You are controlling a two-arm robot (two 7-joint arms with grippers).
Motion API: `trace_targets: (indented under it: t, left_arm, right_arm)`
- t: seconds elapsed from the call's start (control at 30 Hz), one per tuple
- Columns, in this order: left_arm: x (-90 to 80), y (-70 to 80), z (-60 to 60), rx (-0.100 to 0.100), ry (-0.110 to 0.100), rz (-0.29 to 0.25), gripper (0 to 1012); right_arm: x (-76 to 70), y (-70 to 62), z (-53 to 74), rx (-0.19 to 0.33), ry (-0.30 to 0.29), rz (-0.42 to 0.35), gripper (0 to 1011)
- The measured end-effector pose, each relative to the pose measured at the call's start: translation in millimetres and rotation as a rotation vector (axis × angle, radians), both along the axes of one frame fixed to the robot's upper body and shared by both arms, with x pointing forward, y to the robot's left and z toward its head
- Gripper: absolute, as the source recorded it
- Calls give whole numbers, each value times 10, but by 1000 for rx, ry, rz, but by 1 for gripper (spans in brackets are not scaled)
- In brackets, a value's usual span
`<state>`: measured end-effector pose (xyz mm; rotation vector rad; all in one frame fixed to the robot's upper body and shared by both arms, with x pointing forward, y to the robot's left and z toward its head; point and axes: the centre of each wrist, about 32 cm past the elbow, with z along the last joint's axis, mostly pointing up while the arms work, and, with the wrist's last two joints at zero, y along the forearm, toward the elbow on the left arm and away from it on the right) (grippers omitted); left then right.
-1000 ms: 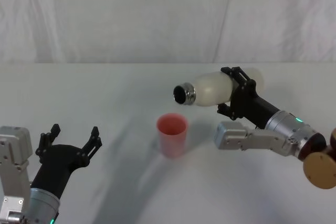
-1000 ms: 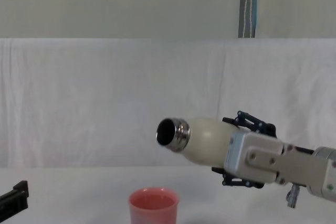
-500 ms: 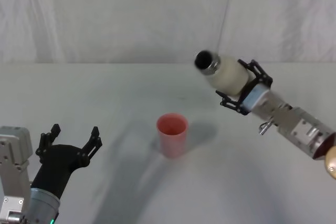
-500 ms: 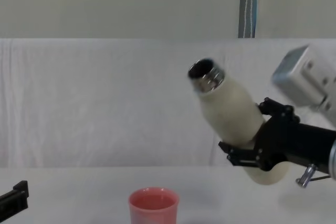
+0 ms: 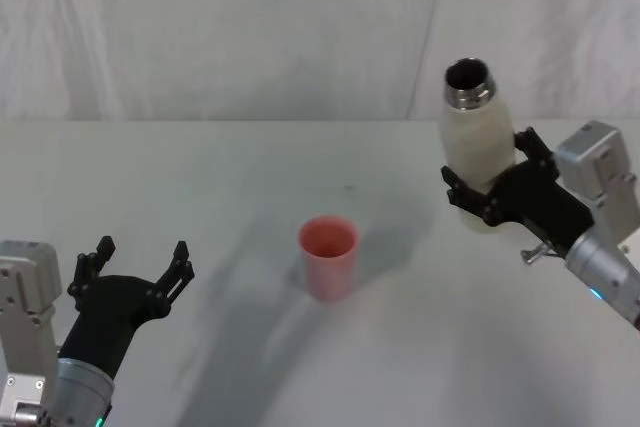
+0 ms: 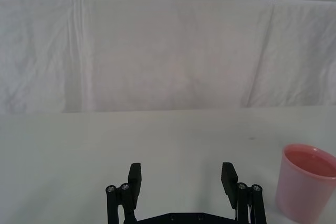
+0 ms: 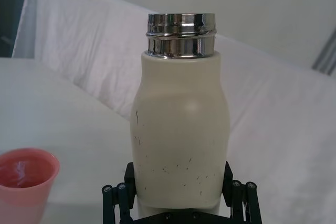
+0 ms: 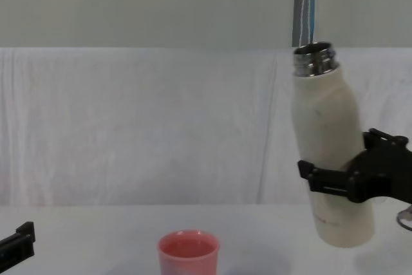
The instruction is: Grasp the thermos with one hand and pour water into the cup lid.
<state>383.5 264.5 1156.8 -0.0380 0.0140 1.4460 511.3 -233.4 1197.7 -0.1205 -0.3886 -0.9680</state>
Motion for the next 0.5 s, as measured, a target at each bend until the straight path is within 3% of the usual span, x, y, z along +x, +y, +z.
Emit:
trace_targets:
  t: [0.17, 0.27, 0.5]
  left_arm:
    - [0, 0, 0, 0, 0, 0, 1001]
    - [0, 0, 0, 0, 0, 0, 1001]
    - [0, 0, 0, 0, 0, 0, 1001]
  right_arm:
    - [-112, -66, -11, 58, 56, -27, 950]
    - [-200, -124, -37, 118, 106, -66, 950]
    - [-333, -188, -77, 221, 164, -129, 950]
